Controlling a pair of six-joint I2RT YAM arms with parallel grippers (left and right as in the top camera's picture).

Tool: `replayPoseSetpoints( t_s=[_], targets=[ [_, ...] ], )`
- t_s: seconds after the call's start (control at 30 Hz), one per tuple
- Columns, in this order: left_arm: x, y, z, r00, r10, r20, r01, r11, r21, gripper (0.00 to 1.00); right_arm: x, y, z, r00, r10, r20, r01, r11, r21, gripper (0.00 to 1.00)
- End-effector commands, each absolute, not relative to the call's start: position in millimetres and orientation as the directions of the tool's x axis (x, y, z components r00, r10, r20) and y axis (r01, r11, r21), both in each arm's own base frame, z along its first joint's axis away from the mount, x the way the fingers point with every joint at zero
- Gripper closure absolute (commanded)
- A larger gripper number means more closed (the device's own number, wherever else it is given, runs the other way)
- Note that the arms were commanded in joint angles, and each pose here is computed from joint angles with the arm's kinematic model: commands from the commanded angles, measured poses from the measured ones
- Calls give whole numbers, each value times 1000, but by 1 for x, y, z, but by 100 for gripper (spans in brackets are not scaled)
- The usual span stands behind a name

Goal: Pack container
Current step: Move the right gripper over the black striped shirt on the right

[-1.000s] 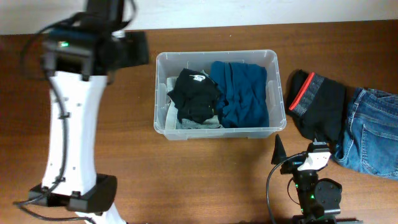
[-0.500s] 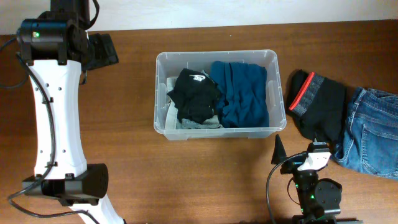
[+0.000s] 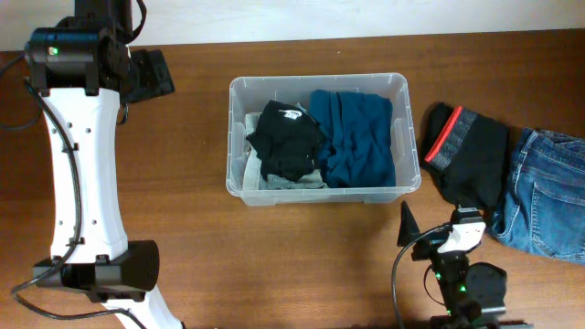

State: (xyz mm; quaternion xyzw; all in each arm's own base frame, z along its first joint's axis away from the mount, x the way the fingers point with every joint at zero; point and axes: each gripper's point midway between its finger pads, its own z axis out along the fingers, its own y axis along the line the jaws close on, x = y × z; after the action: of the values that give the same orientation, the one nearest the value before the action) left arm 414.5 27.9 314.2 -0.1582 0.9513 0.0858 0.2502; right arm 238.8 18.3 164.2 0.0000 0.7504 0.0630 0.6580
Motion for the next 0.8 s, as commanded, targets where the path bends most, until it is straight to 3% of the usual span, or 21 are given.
replayPoseSetpoints(
  t_s=[0.0, 0.13, 0.37, 0.53, 0.77],
  targets=[
    [413, 31, 316, -823, -258, -507, -351, 931, 96, 1, 224, 18, 235, -25, 108, -994, -93, 990, 110, 2],
    [413, 31, 316, -823, -258, -507, -351, 931, 96, 1, 204, 8, 286, -54, 108, -993, -33, 993, 110, 1],
    [413, 31, 316, -823, -258, -507, -351, 931, 96, 0, 188, -2, 325, -316, 101, -943, 48, 995, 91, 2],
    [413, 31, 316, -823, -258, -507, -351, 931, 96, 1, 209, -9, 334, -531, 38, -846, 75, 997, -2, 2],
    [413, 31, 316, -823, -258, -507, -351, 931, 96, 1, 258, -12, 331, -716, 44, -696, 88, 996, -27, 2]
  ],
)
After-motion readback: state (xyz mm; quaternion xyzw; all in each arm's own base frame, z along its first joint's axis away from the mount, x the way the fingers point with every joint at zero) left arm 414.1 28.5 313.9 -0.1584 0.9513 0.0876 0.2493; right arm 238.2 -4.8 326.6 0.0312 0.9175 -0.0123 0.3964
